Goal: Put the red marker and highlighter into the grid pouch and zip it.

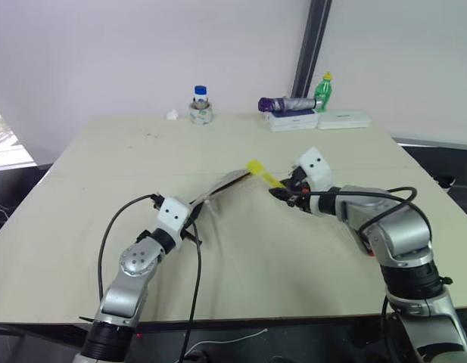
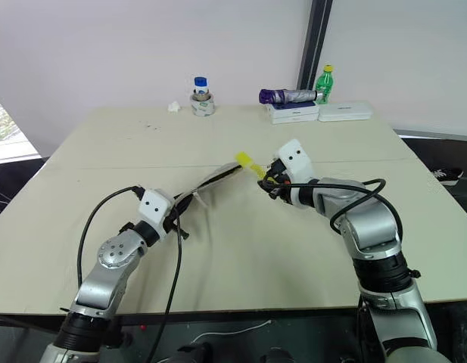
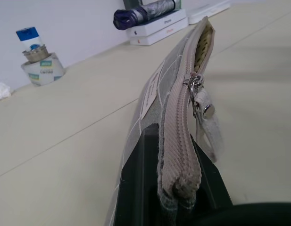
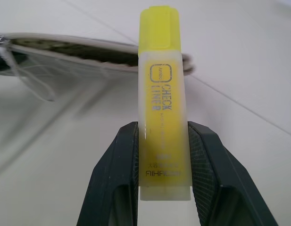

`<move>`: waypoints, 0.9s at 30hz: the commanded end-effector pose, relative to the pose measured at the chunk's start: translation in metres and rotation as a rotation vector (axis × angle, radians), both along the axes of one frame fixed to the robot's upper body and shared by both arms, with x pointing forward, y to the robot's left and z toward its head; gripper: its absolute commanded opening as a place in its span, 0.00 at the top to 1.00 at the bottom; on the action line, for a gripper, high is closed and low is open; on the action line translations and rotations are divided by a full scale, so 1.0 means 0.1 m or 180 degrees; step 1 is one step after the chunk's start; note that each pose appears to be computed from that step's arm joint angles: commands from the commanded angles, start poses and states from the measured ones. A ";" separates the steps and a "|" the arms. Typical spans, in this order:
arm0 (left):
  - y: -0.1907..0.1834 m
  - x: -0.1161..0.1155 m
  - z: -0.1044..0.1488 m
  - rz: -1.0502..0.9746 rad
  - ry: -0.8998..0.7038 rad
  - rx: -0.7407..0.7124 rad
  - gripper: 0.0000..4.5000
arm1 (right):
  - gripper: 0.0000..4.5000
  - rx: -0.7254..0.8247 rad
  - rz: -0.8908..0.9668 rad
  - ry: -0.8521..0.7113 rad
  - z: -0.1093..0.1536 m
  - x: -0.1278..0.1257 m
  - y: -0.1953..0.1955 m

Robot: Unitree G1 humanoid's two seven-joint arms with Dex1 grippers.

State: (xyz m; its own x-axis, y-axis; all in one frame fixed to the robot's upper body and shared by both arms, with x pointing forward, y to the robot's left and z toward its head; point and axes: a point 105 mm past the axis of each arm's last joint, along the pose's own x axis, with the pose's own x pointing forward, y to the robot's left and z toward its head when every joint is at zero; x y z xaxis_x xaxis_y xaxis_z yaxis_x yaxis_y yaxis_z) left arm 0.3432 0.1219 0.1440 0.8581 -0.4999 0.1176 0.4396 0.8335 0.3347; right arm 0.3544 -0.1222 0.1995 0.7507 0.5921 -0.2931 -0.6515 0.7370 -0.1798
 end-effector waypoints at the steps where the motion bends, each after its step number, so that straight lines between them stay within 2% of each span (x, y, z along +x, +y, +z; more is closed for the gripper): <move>1: -0.09 -0.05 0.13 -0.0090 -0.0151 -0.0057 1.00 | 0.81 0.0026 0.0026 -0.0072 0.07 -0.02 0.01; 12: -0.16 -0.07 0.13 -0.0166 -0.0140 -0.0072 1.00 | 0.81 -0.0086 -0.0024 0.0114 -0.12 -0.03 0.01; 20: -0.18 -0.09 0.13 -0.0190 -0.0136 -0.0071 1.00 | 0.81 -0.0171 0.0020 0.0123 -0.15 -0.04 0.01; 27: -0.29 -0.19 0.05 -0.0580 -0.0222 0.0466 1.00 | 0.81 -0.0729 0.0532 0.0144 -0.24 -0.18 0.07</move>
